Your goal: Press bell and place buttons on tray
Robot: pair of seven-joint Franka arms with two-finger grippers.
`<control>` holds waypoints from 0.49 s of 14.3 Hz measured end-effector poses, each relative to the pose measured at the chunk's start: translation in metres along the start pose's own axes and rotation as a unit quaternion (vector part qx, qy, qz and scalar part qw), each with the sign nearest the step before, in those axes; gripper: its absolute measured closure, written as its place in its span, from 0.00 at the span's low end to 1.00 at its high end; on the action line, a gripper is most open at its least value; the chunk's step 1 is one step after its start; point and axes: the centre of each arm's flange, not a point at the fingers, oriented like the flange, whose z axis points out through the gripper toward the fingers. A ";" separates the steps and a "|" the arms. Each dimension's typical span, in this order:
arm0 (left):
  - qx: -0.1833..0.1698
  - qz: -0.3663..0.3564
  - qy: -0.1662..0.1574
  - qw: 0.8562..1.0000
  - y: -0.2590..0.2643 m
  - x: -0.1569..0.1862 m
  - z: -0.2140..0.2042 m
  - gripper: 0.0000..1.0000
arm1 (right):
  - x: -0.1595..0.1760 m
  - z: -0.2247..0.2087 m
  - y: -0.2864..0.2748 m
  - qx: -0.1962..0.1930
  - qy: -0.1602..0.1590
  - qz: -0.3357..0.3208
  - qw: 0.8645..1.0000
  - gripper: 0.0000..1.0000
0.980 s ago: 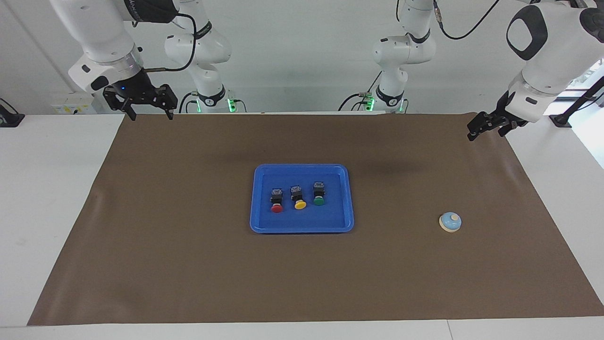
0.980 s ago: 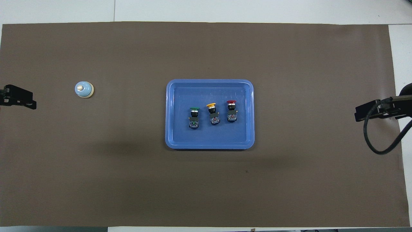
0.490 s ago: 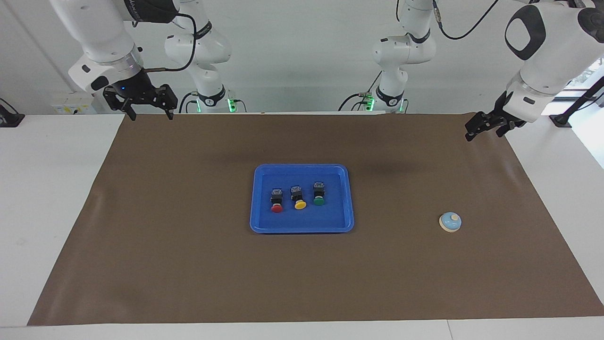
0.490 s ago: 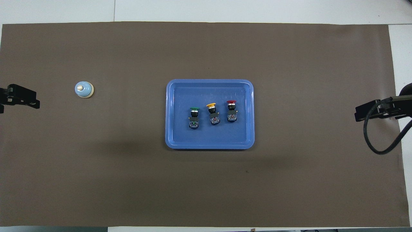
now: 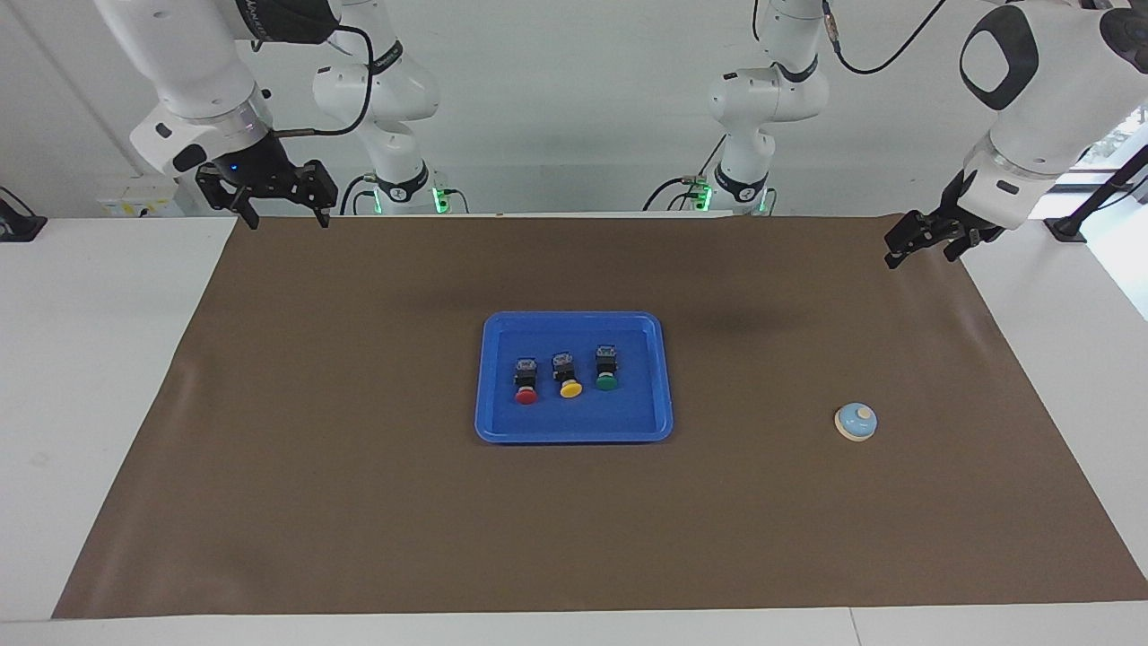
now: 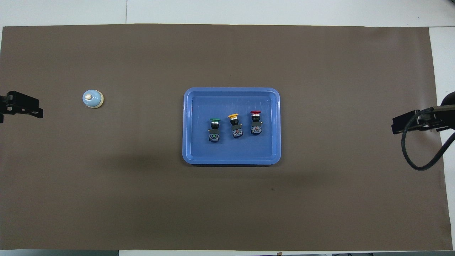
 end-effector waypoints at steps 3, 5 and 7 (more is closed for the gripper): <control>0.000 0.003 -0.001 1.000 0.003 0.000 0.001 0.00 | 0.000 0.000 0.000 0.000 0.000 0.000 1.000 0.00; -0.003 0.004 0.000 1.000 0.005 0.000 0.000 0.00 | 0.000 0.000 0.000 0.000 0.000 0.000 1.000 0.00; -0.009 0.006 -0.002 1.000 0.008 -0.001 -0.001 0.00 | 0.000 0.000 0.000 0.000 0.000 0.000 1.000 0.00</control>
